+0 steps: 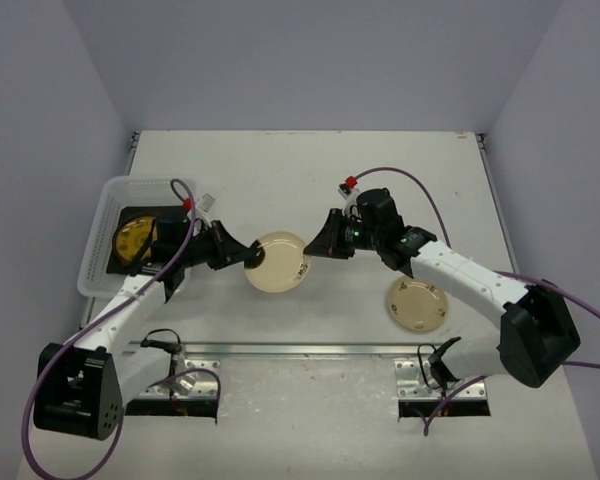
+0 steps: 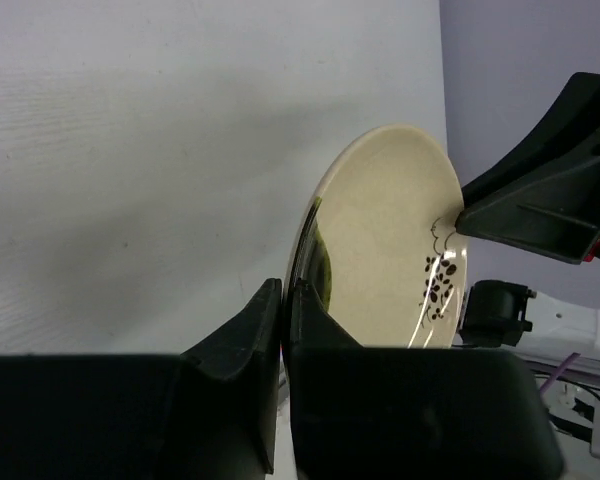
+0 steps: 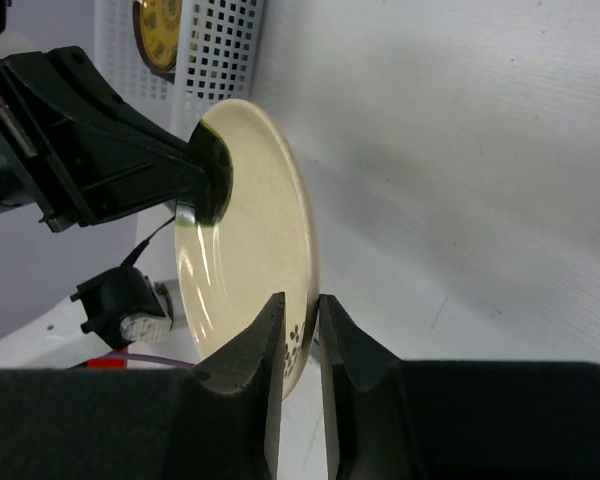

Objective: Place the plates into the plastic bin on the countertop

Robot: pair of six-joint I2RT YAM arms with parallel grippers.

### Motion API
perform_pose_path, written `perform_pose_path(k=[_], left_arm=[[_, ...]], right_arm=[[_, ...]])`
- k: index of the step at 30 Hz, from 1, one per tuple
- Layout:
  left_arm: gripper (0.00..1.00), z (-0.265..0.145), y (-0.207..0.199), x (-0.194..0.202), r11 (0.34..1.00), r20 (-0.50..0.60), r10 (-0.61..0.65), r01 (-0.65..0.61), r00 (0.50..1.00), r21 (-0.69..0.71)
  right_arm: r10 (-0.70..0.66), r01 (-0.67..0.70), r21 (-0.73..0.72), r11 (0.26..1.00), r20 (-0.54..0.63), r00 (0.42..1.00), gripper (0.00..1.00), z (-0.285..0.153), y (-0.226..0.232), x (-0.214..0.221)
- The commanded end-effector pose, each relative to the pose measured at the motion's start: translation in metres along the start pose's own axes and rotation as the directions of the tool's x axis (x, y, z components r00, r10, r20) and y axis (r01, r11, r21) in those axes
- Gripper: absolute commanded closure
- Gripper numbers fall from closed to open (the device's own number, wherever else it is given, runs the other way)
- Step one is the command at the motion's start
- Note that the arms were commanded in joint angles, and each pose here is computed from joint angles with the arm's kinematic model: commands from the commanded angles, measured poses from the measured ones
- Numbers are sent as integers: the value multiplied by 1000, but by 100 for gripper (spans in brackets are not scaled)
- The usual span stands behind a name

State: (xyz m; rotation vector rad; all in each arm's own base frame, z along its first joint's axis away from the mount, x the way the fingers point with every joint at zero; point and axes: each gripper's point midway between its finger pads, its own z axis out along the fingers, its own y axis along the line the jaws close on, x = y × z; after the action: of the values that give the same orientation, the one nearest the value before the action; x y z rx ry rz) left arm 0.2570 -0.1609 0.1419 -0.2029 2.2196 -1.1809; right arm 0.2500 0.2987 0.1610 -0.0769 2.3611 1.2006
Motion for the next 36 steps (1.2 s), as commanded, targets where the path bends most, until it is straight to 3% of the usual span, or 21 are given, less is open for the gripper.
perform_pose_path(k=[1, 2, 4, 7, 8, 11, 13, 16, 20, 21, 22, 23, 26, 27, 28, 29, 31, 33, 36], left_arm=[[100, -18, -3, -58, 983, 204, 65, -27, 977, -184], [100, -26, 6, -70, 966, 251, 61, 7, 966, -259], [100, -63, 34, -116, 907, 431, 40, 149, 902, -395], [100, -113, 71, -148, 851, 593, -32, 333, 805, -406], [100, -138, 88, -157, 815, 660, -55, 415, 749, -403], [100, -176, 119, -163, 737, 752, -84, 549, 654, -395], [100, -202, 145, -162, 673, 813, -83, 634, 576, -381], [100, -229, 174, -160, 605, 864, -78, 712, 498, -356], [99, -228, 183, -159, 592, 863, -82, 721, 499, -360], [91, -230, 185, -158, 586, 869, -72, 726, 489, -360], [90, -230, 185, -158, 585, 870, -71, 727, 487, -359], [79, -234, 186, -157, 574, 877, -51, 733, 477, -365], [30, -232, 184, -160, 600, 874, -46, 713, 484, -363], [30, -232, 184, -160, 600, 874, -46, 713, 484, -363], [12, -232, 187, -157, 580, 874, -53, 727, 483, -367], [0, -232, 190, -153, 563, 872, -61, 738, 485, -372], [0, -234, 188, -149, 543, 866, -61, 745, 496, -388], [0, -236, 178, -152, 569, 857, -49, 720, 512, -397], [0, -224, 140, -161, 697, 820, -40, 604, 570, -386]], right_arm=[[-109, 114, -56, 992, 92, 990, 47, -7, 26, -24], [-132, 134, -14, 991, 103, 986, 37, -9, 18, -25], [-172, 158, 119, 980, 119, 978, 27, -19, -10, -25], [-244, 187, 300, 935, 168, 955, 19, -38, -45, -35], [-267, 186, 386, 903, 169, 949, 15, -50, -65, -34], [-257, 145, 469, 871, 183, 949, 12, -74, -99, -28], [-221, 104, 478, 872, 195, 956, 11, -84, -117, -23], [-208, 75, 478, 875, 231, 950, 11, -98, -127, -22], [-225, 86, 488, 868, 234, 946, 11, -105, -131, -21], [-233, 95, 489, 867, 230, 945, 11, -105, -131, -21], [-239, 101, 490, 866, 228, 944, 11, -105, -130, -22], [-244, 106, 493, 863, 225, 943, 10, -106, -131, -22], [-244, 112, 508, 854, 199, 949, 10, -106, -136, -19], [-245, 113, 508, 854, 200, 949, 10, -106, -136, -20], [-236, 109, 516, 850, 188, 953, 10, -105, -139, -17], [-230, 106, 521, 847, 179, 956, 10, -105, -142, -16], [-220, 99, 529, 843, 171, 960, 9, -104, -146, -14], [-207, 86, 545, 834, 163, 965, 5, -106, -152, -12], [-221, 89, 644, 760, 128, 967, 1, -118, -176, -11]])
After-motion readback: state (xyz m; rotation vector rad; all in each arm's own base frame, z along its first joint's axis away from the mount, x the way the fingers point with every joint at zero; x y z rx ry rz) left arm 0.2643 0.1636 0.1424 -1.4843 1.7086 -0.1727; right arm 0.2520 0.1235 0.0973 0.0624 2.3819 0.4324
